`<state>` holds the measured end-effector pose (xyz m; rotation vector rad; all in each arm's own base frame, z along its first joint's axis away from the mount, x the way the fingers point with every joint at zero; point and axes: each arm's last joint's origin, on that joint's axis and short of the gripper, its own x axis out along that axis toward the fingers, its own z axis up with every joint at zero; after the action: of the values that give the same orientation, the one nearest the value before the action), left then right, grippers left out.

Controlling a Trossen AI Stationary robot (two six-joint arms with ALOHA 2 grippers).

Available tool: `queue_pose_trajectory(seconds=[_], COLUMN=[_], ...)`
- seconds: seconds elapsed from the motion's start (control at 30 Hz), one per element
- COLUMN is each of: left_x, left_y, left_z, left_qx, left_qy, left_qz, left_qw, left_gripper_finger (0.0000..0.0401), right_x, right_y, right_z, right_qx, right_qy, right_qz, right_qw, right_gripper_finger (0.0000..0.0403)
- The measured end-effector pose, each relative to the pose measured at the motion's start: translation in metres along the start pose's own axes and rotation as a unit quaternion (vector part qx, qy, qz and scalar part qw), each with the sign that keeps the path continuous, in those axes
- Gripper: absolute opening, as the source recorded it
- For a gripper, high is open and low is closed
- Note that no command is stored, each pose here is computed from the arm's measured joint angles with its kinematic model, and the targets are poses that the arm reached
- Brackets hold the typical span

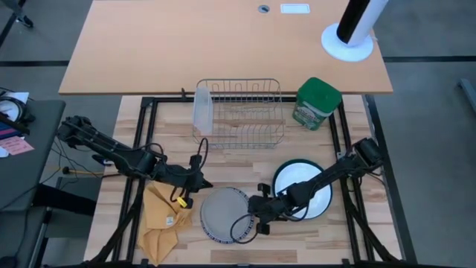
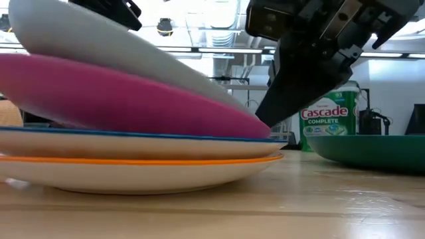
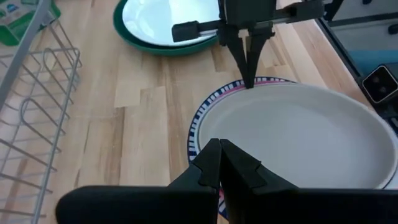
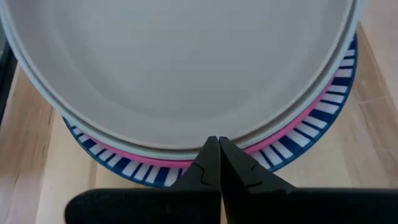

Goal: Sort dishes
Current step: Put the gray plate into the dish rack

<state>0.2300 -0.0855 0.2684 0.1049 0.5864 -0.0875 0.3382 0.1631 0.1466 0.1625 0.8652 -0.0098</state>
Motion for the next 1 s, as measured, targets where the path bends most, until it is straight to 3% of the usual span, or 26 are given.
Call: queue_pose_trajectory(seconds=[0.27,0.43,0.77,1.0], left_x=[0.000,-0.001,-0.002,0.021], left_y=[0.000,-0.005,-0.018,-0.041], left_z=[-0.002,-0.002,-0.008,-0.024], left_qx=[-0.023,-0.053,-0.027,0.009], left_qy=[0.008,0.016,0.024,0.074], left_qz=[-0.004,-0.068,-0.097,-0.110], left_qw=[1.000,0.996,0.995,0.991], left_gripper_finger=[0.0000,0.0000,0.0000,0.0000], right_x=[0.001,0.001,0.001,0.001], right_y=[0.000,0.000,0.000,0.000], right_z=[0.003,0.003,0.003,0.003], right_qx=[0.006,0.005,0.005,0.004], right_qy=[-0.011,-0.010,-0.010,-0.011], right_qz=[0.009,0.009,0.009,0.009], right_qw=[1.000,1.000,1.000,1.000], right_gripper_finger=[0.0000,0.0000,0.0000,0.0000])
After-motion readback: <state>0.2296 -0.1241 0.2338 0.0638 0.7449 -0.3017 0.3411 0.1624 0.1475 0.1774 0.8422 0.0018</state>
